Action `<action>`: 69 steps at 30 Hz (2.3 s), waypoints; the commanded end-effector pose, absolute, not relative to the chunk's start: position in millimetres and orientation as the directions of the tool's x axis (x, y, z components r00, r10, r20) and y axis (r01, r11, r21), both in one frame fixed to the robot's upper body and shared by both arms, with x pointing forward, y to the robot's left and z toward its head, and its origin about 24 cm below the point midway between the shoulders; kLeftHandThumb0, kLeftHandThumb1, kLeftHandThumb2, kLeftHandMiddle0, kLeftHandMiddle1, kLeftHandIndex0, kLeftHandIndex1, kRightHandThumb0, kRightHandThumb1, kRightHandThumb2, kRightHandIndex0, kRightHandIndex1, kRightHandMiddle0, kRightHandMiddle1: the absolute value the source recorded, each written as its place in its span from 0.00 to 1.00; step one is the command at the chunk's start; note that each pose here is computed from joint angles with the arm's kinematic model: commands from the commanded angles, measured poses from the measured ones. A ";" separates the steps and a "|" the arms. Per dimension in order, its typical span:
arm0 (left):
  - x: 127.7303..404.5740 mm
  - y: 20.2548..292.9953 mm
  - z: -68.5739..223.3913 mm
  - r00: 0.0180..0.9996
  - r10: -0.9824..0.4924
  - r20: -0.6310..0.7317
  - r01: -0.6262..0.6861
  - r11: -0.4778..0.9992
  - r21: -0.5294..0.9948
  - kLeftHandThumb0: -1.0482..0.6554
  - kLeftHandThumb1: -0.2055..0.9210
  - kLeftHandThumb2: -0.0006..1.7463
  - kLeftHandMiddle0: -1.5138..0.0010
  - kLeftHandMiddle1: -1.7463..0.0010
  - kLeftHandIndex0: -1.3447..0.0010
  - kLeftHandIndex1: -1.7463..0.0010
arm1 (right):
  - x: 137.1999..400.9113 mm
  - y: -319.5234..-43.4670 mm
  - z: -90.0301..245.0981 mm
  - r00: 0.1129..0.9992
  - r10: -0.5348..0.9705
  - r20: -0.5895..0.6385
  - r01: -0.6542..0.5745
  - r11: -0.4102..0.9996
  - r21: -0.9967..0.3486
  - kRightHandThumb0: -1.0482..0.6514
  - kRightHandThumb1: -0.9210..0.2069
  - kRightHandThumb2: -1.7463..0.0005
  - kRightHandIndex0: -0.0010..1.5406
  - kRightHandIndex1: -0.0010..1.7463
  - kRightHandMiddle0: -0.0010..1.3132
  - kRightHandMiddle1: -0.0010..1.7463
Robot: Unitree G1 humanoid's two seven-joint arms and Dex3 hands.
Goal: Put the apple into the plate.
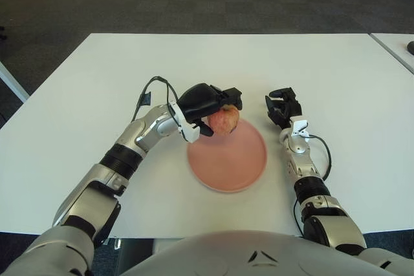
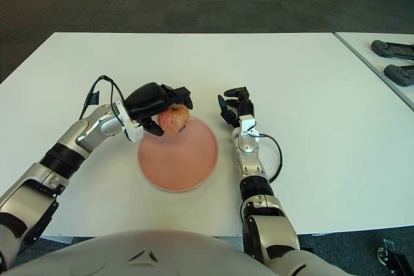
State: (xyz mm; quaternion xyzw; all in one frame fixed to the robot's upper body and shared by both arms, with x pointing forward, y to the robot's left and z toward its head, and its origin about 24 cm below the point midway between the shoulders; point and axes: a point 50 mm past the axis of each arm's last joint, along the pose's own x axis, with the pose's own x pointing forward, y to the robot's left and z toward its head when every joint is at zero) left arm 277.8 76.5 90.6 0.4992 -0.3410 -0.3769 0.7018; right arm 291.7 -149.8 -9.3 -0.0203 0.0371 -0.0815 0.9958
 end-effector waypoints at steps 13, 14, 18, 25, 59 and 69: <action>270.6 76.1 69.6 0.462 -0.886 0.021 0.207 0.131 0.969 0.61 0.16 0.95 0.41 0.08 0.51 0.00 | 274.5 -152.5 -38.5 0.957 -0.173 -0.235 0.165 0.985 -0.051 0.61 0.02 0.77 0.28 0.82 0.18 0.92; 270.9 76.1 69.4 0.462 -0.886 0.021 0.205 0.130 0.970 0.61 0.17 0.94 0.41 0.08 0.51 0.00 | 274.6 -152.6 -38.5 0.957 -0.172 -0.235 0.165 0.985 -0.051 0.61 0.02 0.77 0.28 0.82 0.18 0.91; 271.2 76.1 67.8 0.462 -0.887 0.019 0.195 0.123 0.973 0.61 0.17 0.94 0.41 0.08 0.52 0.00 | 274.8 -152.7 -38.5 0.957 -0.172 -0.235 0.164 0.985 -0.050 0.61 0.04 0.75 0.28 0.82 0.18 0.92; 267.4 70.2 60.9 0.447 -0.895 0.013 0.163 0.095 0.982 0.61 0.18 0.94 0.42 0.07 0.53 0.00 | 274.6 -152.6 -38.5 0.957 -0.171 -0.234 0.164 0.985 -0.048 0.61 0.05 0.74 0.29 0.82 0.19 0.92; 265.1 67.2 51.8 0.398 -0.918 -0.002 0.146 0.061 0.987 0.61 0.16 0.93 0.43 0.02 0.42 0.14 | 274.8 -151.6 -39.4 0.956 -0.175 -0.237 0.168 0.985 -0.049 0.61 0.09 0.70 0.29 0.83 0.19 0.92; 264.8 69.5 54.1 0.336 -0.942 -0.010 0.174 0.052 0.983 0.18 0.80 0.51 0.59 0.02 0.72 0.03 | 274.8 -151.8 -39.4 0.957 -0.176 -0.231 0.168 0.984 -0.053 0.61 0.08 0.70 0.28 0.83 0.19 0.93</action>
